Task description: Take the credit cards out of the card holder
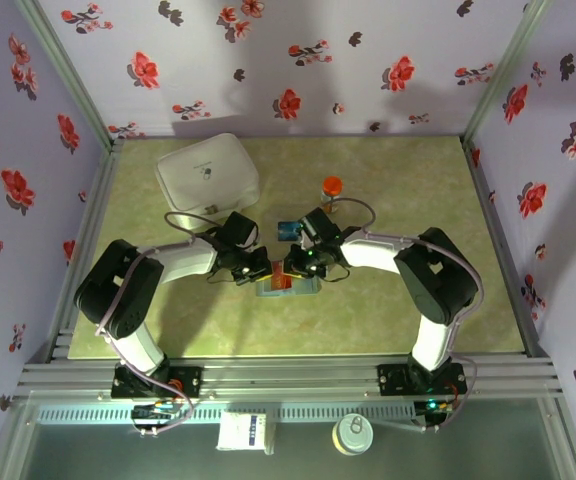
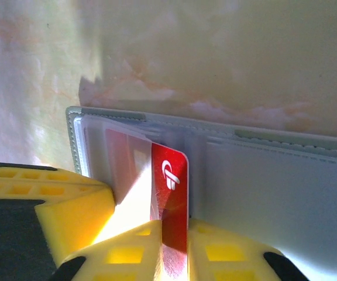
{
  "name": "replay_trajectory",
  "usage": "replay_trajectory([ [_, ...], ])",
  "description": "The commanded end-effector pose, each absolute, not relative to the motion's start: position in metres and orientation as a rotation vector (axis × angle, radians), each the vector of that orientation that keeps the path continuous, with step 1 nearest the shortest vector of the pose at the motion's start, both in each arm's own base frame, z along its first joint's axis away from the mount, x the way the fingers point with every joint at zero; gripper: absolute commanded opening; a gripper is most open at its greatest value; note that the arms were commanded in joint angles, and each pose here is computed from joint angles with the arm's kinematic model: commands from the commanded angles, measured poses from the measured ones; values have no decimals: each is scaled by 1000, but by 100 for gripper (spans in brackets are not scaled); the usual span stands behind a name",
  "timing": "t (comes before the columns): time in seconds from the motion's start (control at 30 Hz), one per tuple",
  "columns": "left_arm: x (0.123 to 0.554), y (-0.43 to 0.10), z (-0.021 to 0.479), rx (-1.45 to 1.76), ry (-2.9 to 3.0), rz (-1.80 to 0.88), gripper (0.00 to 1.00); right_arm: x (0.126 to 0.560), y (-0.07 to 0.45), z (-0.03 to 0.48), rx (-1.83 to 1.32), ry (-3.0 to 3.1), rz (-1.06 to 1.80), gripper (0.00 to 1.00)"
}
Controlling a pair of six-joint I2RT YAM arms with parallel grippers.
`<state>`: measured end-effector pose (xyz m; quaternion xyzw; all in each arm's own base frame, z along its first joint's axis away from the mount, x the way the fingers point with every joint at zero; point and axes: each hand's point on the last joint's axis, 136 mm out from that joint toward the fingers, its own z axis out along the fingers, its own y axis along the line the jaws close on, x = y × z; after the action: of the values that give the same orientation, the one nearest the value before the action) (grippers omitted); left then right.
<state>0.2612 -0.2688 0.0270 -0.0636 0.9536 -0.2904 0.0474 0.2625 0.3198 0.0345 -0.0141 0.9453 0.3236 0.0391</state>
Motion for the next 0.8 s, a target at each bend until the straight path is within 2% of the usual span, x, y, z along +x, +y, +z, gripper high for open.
replay_trajectory([
  [0.0, 252, -261, 11, -193, 2977, -799, 0, 264, 321, 44, -34, 2863, 1039, 13],
  [0.37, 253, -261, 14, -187, 2972, -804, 0, 264, 303, 36, 10, 2880, 971, 11],
  [0.77, 255, -264, 20, -181, 2957, -823, 0, 264, 287, 49, -36, 2887, 873, 10],
])
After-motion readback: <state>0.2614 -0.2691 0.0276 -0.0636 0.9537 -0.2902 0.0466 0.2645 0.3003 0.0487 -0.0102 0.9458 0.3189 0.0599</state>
